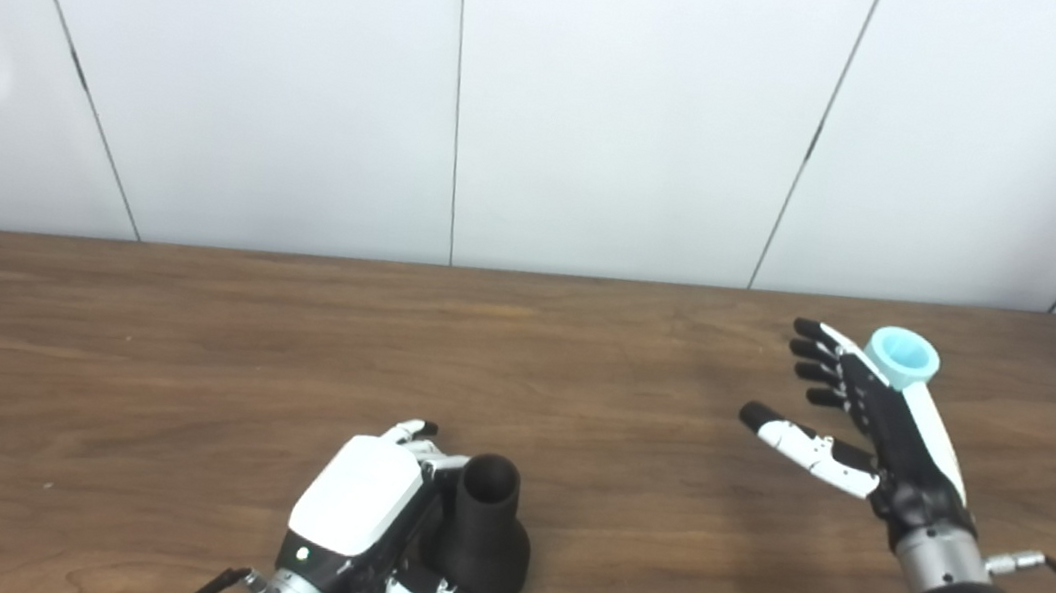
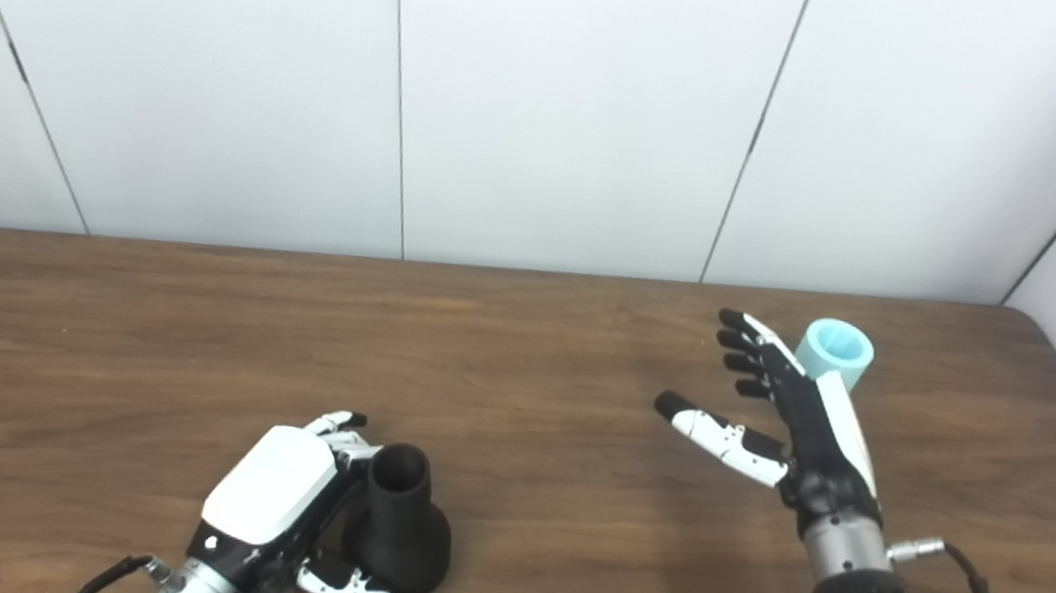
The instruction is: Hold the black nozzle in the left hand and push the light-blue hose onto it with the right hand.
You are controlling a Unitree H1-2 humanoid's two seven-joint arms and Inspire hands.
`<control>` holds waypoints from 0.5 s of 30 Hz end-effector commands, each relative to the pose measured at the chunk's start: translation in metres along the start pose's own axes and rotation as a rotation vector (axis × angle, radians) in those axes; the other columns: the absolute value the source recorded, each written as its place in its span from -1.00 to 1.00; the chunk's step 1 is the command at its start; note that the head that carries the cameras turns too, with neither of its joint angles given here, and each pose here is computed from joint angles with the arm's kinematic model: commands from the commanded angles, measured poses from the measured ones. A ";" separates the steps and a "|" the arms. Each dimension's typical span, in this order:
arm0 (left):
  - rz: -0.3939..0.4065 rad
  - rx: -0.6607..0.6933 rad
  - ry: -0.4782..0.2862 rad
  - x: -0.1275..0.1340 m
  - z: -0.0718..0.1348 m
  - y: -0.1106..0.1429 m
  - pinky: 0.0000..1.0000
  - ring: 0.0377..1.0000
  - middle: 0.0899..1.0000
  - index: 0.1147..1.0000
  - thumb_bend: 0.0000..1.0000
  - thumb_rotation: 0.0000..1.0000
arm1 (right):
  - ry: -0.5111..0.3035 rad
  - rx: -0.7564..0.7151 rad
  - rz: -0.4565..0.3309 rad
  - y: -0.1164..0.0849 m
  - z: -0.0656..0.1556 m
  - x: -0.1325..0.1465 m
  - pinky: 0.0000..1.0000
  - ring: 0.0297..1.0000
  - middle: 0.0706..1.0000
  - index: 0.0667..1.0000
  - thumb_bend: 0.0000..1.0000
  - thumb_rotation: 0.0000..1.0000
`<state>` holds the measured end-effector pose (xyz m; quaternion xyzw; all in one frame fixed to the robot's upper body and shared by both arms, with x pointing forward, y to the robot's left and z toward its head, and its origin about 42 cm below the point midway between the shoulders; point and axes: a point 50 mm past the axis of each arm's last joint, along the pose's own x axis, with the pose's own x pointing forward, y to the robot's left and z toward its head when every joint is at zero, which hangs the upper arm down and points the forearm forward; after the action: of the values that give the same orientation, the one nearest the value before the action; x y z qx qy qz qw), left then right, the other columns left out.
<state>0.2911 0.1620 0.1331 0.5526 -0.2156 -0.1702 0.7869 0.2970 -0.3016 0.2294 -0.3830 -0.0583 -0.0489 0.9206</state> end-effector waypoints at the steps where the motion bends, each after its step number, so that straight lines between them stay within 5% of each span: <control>1: -0.048 0.027 0.012 -0.005 -0.010 -0.005 0.70 0.23 -0.17 -0.14 0.05 -1.00 | -0.059 -0.177 -0.049 -0.022 0.012 0.015 0.62 0.77 0.75 0.75 0.45 -0.26; 9: -0.043 0.026 0.021 -0.005 -0.014 -0.003 0.69 0.22 -0.17 -0.13 0.05 -1.00 | -0.076 -0.613 -0.053 -0.053 0.012 0.049 0.86 0.93 0.82 0.77 0.67 -0.49; 15: -0.044 0.020 0.029 -0.010 -0.018 -0.002 0.67 0.20 -0.19 -0.12 0.05 -1.00 | -0.036 -0.783 -0.024 -0.076 0.012 0.072 1.00 1.00 0.83 0.74 0.79 -0.55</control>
<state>0.2931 0.1690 0.1328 0.5525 -0.2161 -0.1698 0.7869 0.3510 -0.3449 0.2736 -0.6854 -0.0273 -0.0495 0.7259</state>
